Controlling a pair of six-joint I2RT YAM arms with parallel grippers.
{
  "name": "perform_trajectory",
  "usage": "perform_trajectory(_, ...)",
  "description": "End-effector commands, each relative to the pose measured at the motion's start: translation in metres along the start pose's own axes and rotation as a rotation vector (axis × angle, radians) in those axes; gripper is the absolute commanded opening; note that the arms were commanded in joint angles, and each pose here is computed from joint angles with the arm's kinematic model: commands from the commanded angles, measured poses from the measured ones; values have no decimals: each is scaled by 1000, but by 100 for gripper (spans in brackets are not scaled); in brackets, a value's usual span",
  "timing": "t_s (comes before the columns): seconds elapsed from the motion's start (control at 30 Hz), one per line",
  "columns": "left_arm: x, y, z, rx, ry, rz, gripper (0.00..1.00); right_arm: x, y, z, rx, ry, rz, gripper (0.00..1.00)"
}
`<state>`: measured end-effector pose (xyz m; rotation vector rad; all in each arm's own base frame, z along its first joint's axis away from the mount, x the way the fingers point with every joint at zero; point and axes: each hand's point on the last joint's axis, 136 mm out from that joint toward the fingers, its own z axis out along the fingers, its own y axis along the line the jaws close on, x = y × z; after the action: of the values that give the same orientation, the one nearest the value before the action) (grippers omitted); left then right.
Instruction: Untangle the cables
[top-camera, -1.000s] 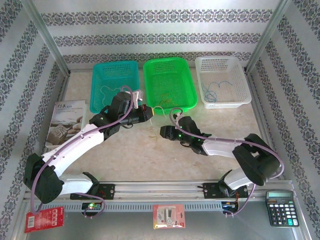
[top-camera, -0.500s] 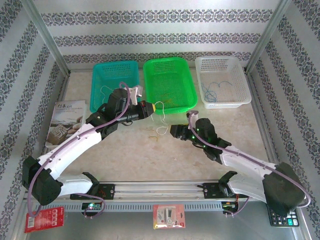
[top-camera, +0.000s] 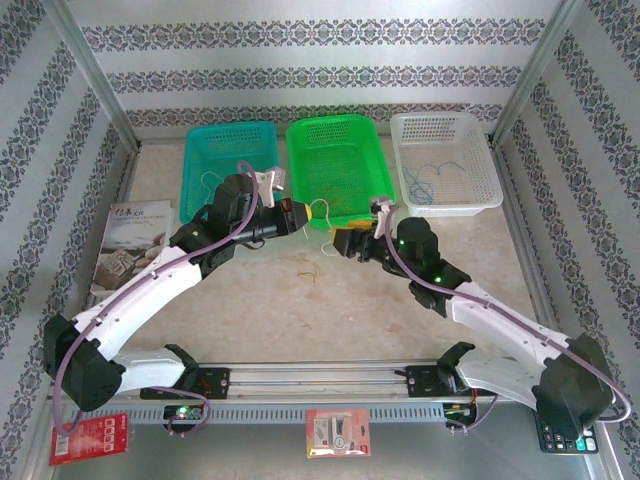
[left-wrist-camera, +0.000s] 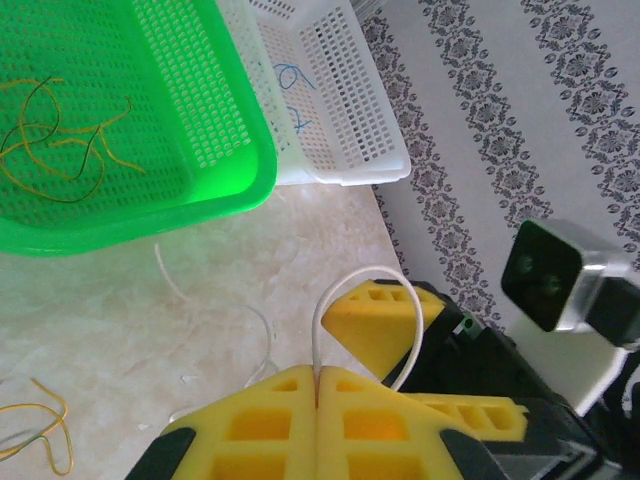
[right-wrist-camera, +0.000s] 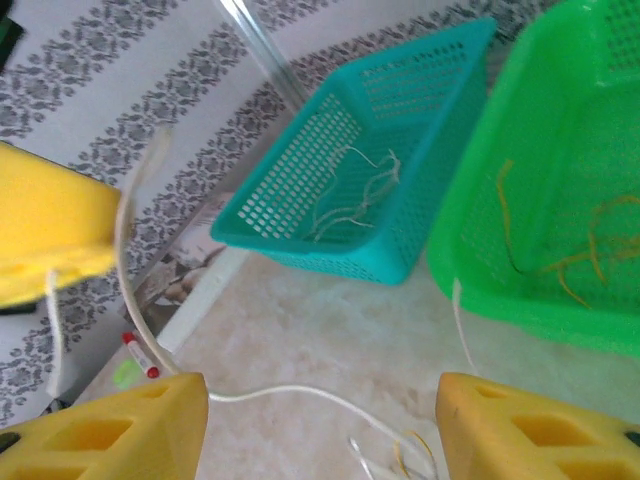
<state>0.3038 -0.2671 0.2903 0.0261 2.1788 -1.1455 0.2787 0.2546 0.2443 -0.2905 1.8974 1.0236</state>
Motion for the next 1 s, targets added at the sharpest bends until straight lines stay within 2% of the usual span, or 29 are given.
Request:
perform_trajectory(0.0,-13,-19,-7,43,-33,0,0,-11,23,12,-69,-9,-58,62)
perform_trajectory(0.2,-17,-27,-11,62,-44,3,0,-11,23,34,-81,-10,-53,61)
perform_trajectory(0.5,-21,-32,-17,71,-64,8,0,1,18,35,-81,-3,-39,59)
perform_trajectory(0.8,-28,-42,-22,99,-80,16,0,22,-11,33,5,16,-9,58)
perform_trajectory(0.97,-28,-44,-24,104,-84,19,0,31,-38,36,64,30,73,62)
